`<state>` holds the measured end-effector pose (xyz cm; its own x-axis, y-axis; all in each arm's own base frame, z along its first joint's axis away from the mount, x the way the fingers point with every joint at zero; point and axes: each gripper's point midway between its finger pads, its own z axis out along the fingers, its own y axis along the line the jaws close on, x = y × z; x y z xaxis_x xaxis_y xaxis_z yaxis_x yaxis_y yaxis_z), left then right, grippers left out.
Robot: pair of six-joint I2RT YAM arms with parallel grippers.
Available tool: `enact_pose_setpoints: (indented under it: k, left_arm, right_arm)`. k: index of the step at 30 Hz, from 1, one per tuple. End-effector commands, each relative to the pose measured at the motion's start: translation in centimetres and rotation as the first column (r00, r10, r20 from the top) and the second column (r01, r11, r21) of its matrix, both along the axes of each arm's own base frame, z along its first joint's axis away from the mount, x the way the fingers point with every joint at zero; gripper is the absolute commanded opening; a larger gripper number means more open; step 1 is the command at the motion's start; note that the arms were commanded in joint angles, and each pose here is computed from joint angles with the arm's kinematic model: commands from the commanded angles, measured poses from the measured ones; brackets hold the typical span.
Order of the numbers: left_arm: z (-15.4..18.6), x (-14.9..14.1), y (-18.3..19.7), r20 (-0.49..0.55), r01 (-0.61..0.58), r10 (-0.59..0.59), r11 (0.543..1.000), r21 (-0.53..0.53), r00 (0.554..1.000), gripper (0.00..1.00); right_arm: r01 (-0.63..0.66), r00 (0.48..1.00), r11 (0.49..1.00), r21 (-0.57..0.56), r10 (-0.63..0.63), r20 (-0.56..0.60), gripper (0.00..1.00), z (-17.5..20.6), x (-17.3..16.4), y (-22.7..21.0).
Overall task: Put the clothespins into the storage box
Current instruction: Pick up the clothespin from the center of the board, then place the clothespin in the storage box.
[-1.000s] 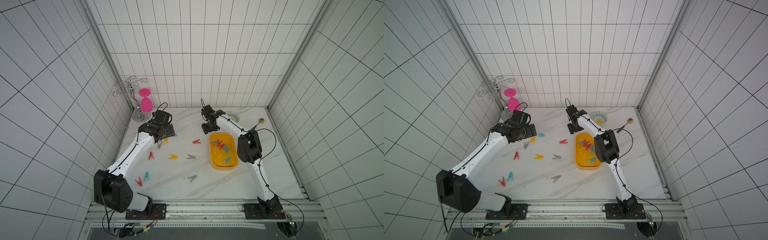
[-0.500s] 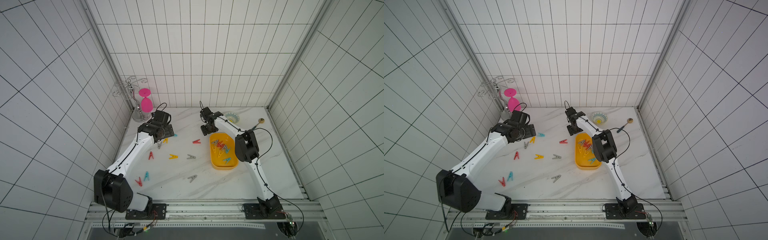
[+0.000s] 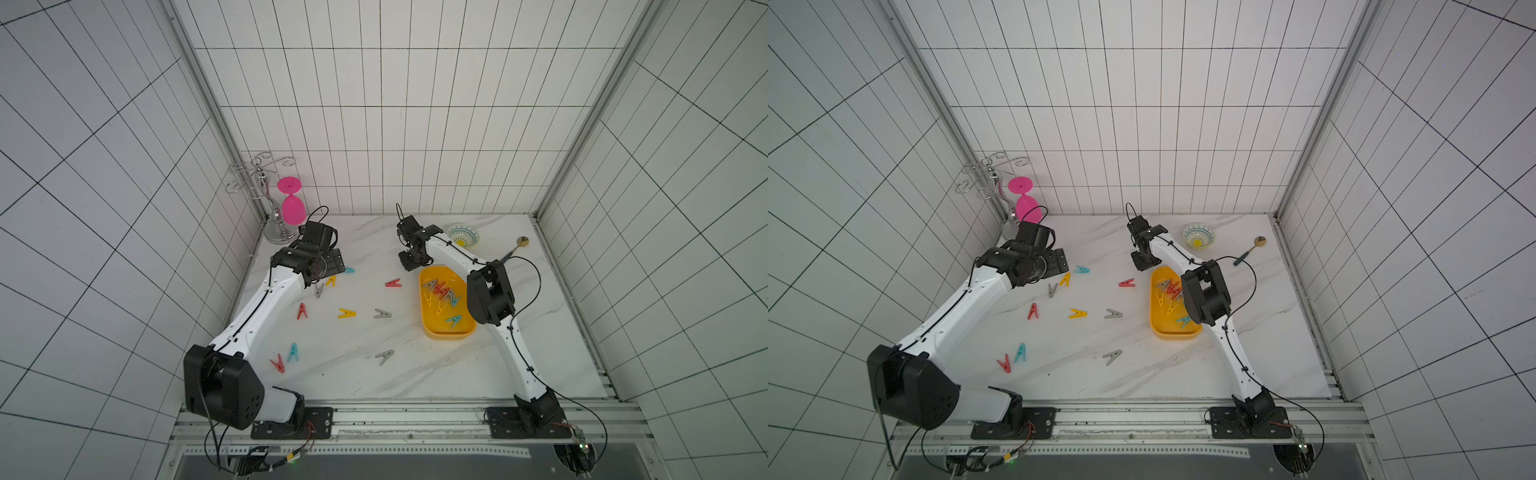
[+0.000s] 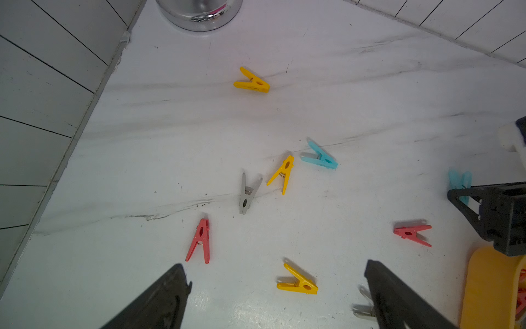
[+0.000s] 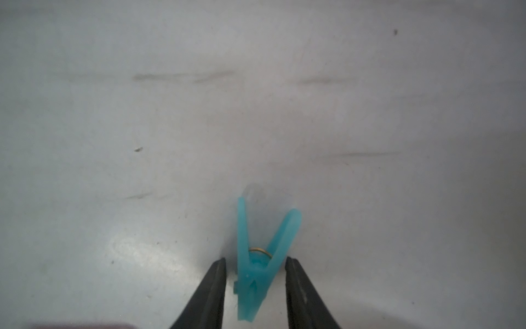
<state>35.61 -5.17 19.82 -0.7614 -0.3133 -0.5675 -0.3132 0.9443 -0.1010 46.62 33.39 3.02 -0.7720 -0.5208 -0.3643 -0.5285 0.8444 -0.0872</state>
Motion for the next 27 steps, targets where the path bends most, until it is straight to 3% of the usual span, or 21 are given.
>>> enact_pose_setpoints:
  k: [1, 10, 17, 21, 27]
  left_arm:
    - [0.5, -0.2, 0.1, 0.019, 0.007, -0.006, 1.000, -0.006, 1.000, 0.98]
    - [0.5, -0.3, 0.3, 0.019, 0.001, -0.001, 1.000, -0.005, 1.000, 0.98]
    - [0.7, -0.4, 0.7, 0.025, -0.006, 0.007, 1.000, -0.006, 1.000, 0.98]
    - [0.8, -0.5, 1.1, 0.030, -0.017, 0.017, 1.000, -0.011, 0.999, 0.98]
    - [0.9, -0.1, 0.9, 0.041, -0.014, 0.016, 0.999, -0.034, 0.999, 0.98]
  right_arm:
    - [0.004, 1.000, 1.000, -0.001, -0.004, 0.030, 0.34, 0.3, 0.1, 0.2]
    - [0.002, 0.996, 0.996, 0.093, -0.011, 0.092, 0.24, 4.5, 0.3, 1.0]
    - [-0.001, 0.984, 0.983, 0.186, -0.032, 0.176, 0.23, 11.0, -0.3, 0.8]
    - [0.032, 0.981, 0.980, 0.196, -0.069, 0.182, 0.23, 14.2, -3.0, -1.9]
    - [0.151, 0.985, 0.971, 0.184, -0.163, 0.050, 0.23, 12.5, -9.7, -7.5]
